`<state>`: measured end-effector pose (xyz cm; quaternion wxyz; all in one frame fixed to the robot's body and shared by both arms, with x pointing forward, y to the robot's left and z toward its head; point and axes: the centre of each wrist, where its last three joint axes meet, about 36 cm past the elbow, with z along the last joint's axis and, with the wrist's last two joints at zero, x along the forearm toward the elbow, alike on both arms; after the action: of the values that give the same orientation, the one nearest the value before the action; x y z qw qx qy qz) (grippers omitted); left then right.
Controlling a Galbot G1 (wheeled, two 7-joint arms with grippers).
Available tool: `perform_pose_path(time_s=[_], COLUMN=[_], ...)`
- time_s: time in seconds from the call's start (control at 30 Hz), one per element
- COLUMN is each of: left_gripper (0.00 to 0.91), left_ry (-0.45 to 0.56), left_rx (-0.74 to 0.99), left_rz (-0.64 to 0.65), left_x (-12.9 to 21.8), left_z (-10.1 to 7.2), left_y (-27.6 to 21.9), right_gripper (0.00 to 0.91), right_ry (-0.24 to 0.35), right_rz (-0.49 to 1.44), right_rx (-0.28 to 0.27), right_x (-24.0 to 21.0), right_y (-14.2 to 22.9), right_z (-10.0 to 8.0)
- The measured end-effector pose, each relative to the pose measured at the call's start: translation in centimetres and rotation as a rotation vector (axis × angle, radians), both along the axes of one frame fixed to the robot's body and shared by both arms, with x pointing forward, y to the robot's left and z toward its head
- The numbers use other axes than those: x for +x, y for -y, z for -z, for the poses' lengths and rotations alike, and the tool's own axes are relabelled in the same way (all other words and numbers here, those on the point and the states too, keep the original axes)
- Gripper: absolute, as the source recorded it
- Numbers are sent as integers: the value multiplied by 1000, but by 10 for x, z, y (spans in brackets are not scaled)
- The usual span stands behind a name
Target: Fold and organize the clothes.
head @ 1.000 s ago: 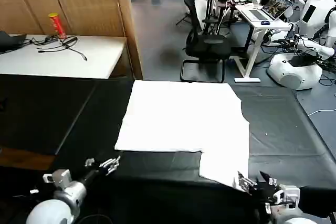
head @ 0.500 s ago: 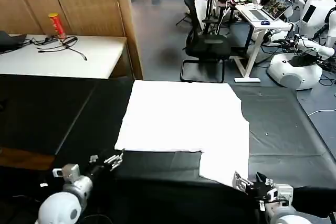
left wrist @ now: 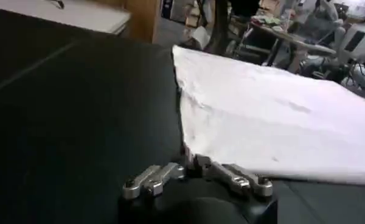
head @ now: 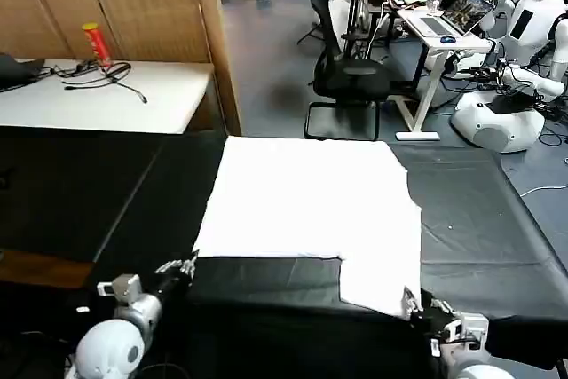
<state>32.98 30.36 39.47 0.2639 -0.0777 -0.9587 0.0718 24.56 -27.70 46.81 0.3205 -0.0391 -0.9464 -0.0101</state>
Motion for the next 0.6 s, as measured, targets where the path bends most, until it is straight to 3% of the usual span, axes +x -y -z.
perform_pose_path(time_s=[0.27, 0.6], left_gripper=[0, 0], left_ry=[8, 16], left_rx=[45, 97], left_rz=[0, 10], left_x=[-21, -65], left_z=[-29, -65], left_y=[-2, -2], right_gripper=[10, 10], right_ry=[22, 1], right_rz=[-3, -5], right_rx=[-15, 14], right_x=[-18, -28], right_y=[-7, -10], right_z=[-23, -25])
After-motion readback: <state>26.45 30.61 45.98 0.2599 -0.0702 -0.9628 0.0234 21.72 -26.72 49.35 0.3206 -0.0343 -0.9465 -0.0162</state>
